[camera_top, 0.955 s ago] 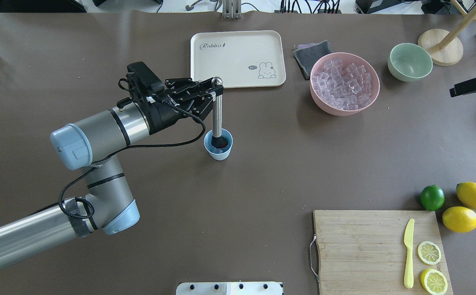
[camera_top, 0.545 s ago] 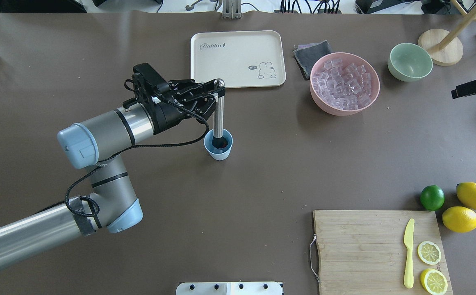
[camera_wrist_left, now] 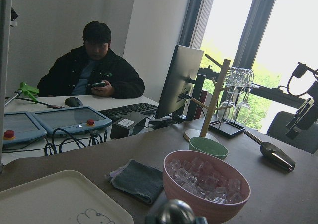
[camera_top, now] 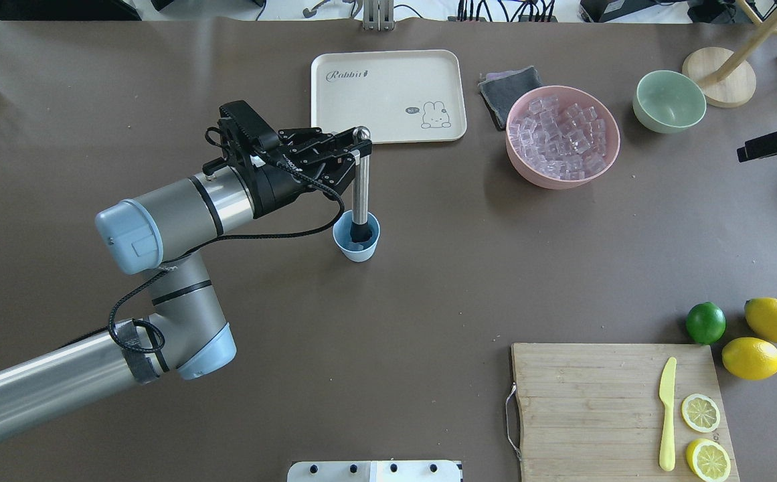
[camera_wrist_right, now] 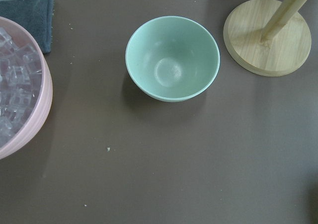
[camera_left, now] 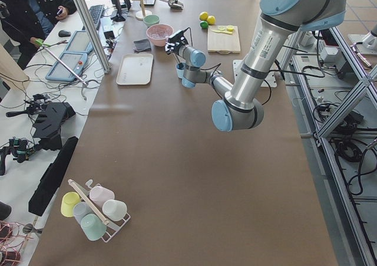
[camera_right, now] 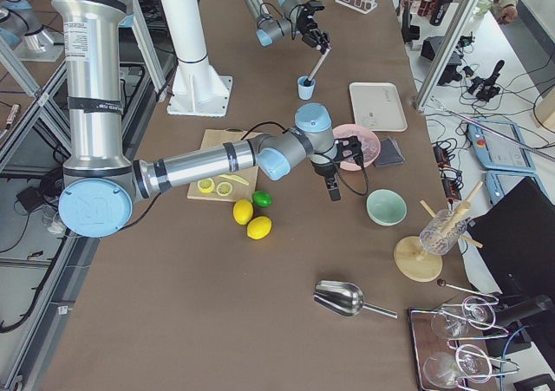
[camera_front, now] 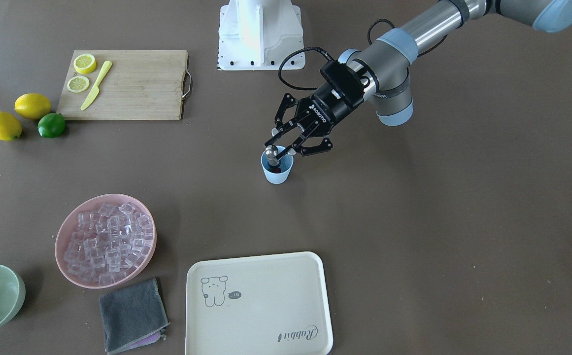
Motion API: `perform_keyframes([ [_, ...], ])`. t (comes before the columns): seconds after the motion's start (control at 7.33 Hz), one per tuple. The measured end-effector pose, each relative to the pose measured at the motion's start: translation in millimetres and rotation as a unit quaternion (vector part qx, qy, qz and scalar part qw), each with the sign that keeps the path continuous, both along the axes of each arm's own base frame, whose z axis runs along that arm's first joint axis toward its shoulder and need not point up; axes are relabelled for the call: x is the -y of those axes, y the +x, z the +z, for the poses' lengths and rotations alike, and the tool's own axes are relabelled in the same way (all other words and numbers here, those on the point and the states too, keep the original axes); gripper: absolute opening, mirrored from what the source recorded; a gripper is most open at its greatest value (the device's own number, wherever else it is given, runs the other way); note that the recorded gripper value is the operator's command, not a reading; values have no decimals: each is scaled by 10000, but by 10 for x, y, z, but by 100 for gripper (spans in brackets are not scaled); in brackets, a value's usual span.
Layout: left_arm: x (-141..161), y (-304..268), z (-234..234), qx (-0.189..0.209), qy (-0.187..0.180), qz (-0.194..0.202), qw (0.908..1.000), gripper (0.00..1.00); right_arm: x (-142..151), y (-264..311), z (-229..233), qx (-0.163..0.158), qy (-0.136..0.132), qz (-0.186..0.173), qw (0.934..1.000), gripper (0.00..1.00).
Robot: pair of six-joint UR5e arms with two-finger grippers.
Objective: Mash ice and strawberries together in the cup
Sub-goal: 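Press the muddler down into the cup with the left gripper to mash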
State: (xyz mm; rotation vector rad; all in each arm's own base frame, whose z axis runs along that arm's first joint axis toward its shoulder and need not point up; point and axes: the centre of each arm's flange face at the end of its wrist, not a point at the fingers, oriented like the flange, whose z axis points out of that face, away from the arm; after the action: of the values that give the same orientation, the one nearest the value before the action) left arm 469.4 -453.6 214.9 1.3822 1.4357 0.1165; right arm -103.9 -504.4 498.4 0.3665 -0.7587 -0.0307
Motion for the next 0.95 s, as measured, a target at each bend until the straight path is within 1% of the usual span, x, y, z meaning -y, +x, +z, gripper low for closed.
perform_keyframes([
  [0.41,-75,-100,-113,-178,75,26,9998,0,-87,32,-13,13,3,-2,10000,100],
  [0.95,-64,-44,64,-77,1,35,10000,0,-206,81,-7,8,-7,3,10000,100],
])
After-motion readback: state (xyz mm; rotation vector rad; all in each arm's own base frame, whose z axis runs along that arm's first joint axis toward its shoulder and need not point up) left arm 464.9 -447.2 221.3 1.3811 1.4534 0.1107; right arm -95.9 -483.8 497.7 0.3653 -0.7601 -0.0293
